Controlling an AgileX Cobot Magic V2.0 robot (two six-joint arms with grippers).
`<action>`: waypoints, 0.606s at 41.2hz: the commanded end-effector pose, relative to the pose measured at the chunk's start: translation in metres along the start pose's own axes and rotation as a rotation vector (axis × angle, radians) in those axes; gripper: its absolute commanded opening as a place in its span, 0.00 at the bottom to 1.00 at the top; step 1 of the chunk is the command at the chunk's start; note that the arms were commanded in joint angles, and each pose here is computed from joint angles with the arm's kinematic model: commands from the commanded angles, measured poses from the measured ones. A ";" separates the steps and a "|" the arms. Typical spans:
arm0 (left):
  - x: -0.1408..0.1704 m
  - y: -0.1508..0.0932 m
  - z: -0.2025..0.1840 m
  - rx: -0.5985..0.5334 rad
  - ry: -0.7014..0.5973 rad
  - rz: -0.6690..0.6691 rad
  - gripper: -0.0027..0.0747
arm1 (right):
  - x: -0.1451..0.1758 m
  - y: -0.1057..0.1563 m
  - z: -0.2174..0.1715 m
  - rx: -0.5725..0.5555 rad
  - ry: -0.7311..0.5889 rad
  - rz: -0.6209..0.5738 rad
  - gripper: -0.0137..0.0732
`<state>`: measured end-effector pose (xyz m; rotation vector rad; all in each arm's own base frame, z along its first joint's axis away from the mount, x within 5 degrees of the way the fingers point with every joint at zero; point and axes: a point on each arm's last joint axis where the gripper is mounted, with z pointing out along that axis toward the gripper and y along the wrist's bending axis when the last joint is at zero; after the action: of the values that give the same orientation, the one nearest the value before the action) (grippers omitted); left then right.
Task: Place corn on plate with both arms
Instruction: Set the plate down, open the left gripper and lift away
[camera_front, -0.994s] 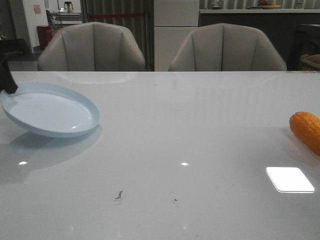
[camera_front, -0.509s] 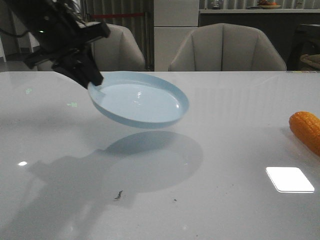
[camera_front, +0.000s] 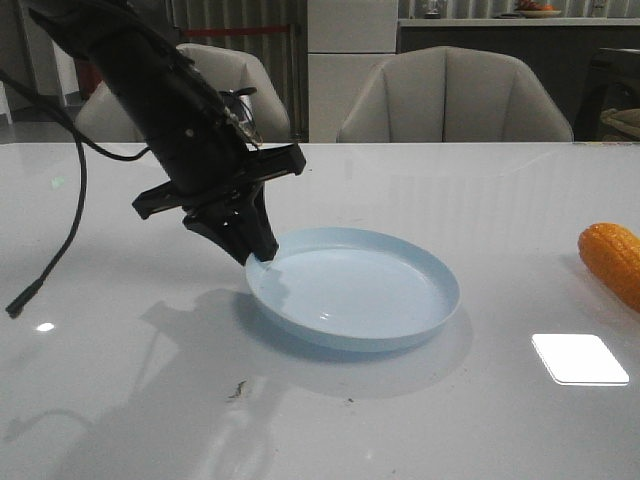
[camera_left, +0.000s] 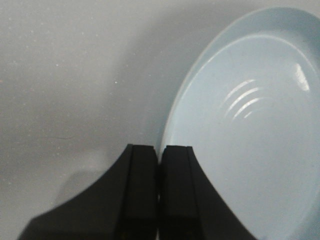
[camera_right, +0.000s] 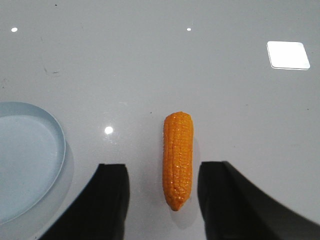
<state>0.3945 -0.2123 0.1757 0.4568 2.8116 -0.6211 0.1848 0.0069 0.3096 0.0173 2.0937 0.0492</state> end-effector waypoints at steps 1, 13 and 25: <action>-0.012 -0.013 -0.024 0.003 -0.100 0.032 0.17 | -0.017 0.000 -0.007 0.000 -0.104 -0.014 0.66; -0.020 -0.012 -0.033 -0.059 -0.123 0.123 0.50 | -0.017 0.000 -0.007 0.000 -0.104 -0.014 0.66; -0.048 -0.035 -0.085 -0.054 -0.208 0.227 0.68 | -0.017 0.000 -0.007 0.000 -0.107 -0.014 0.66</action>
<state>0.4151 -0.2143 0.2152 0.6395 2.6980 -0.4893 0.1845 0.0069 0.3090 0.0175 2.1015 0.0488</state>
